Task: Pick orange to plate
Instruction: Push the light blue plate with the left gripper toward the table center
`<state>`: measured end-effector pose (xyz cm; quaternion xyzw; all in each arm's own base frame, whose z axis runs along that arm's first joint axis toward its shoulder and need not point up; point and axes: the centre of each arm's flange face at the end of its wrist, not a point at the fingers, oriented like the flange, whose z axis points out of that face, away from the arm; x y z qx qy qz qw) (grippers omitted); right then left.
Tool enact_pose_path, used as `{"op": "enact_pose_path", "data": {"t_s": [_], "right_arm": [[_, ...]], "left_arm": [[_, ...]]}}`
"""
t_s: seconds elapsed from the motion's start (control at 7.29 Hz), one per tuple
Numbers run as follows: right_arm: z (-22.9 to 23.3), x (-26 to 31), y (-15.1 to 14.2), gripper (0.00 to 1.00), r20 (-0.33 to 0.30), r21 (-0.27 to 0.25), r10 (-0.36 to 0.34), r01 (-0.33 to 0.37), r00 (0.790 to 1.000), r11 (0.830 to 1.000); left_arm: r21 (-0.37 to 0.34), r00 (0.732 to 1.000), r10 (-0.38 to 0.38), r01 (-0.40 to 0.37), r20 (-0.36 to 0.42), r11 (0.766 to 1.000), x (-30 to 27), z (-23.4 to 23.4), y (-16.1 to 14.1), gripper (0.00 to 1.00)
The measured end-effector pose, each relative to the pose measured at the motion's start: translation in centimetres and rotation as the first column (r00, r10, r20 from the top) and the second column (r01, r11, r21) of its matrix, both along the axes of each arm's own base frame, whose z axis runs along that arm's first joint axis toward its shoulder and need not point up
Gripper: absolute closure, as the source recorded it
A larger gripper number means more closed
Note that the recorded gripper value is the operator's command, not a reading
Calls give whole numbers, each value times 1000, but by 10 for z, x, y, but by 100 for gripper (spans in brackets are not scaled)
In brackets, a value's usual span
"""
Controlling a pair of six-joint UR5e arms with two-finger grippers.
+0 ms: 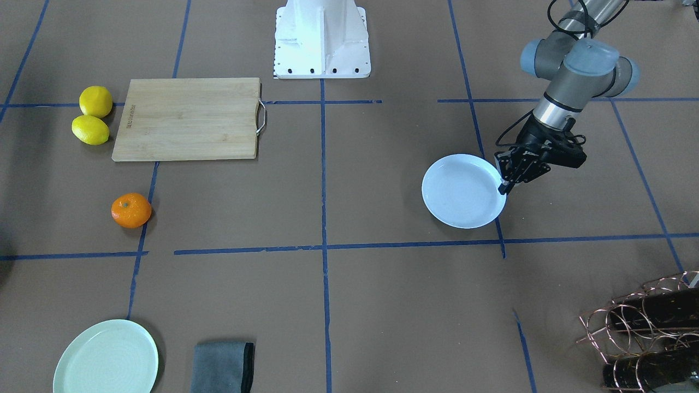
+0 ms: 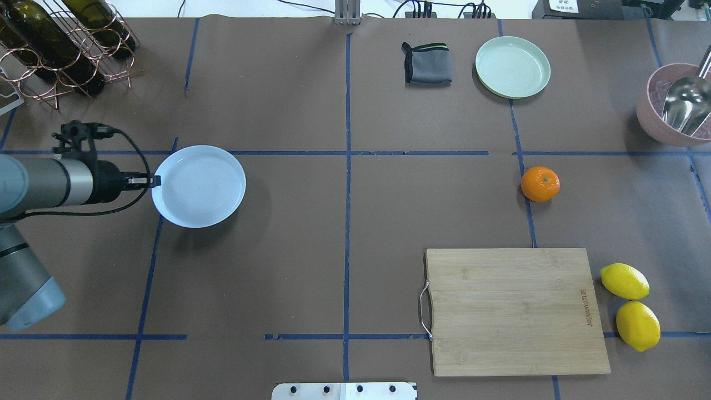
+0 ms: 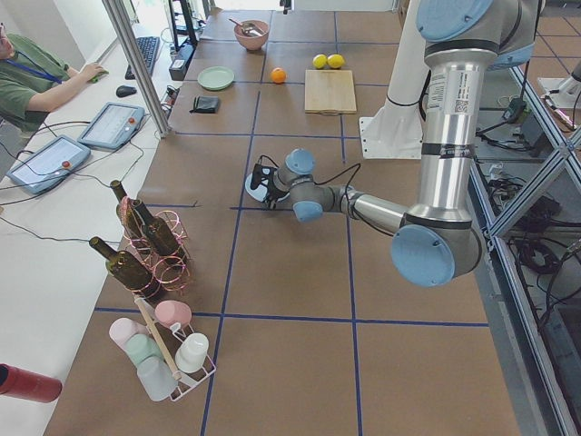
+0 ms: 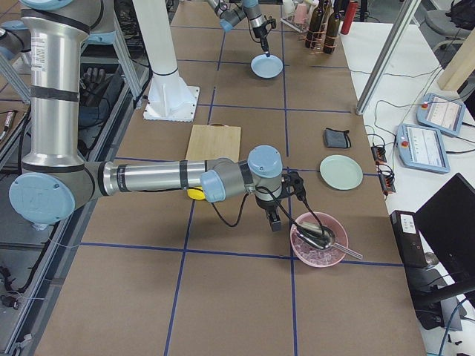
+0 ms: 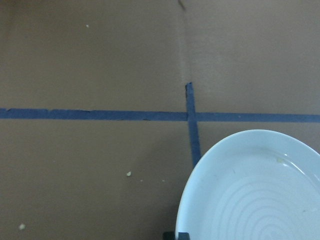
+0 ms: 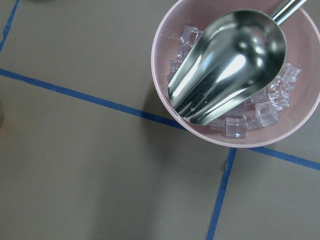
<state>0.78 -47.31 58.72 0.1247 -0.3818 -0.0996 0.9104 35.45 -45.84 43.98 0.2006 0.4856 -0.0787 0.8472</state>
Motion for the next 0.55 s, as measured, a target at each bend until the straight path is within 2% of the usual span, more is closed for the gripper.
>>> {"op": "enact_pose_path", "data": {"t_s": [0.14,0.27,0.55], "right_arm": [[0,0,0,0,0,0,0,0,1000,1000],[-1,0,0,0,1,1,0,0,1000,1000],[-1,0,-1,0,1,2,0,0,1000,1000]], "left_arm": [[-49,1000,-18,17,-14,999,41,-57,-19,100],[-81,999,-28,26,-25,996,88,-109,-20,100],[-113,999,-32,27,-43,993,165,-159,-2,100]]}}
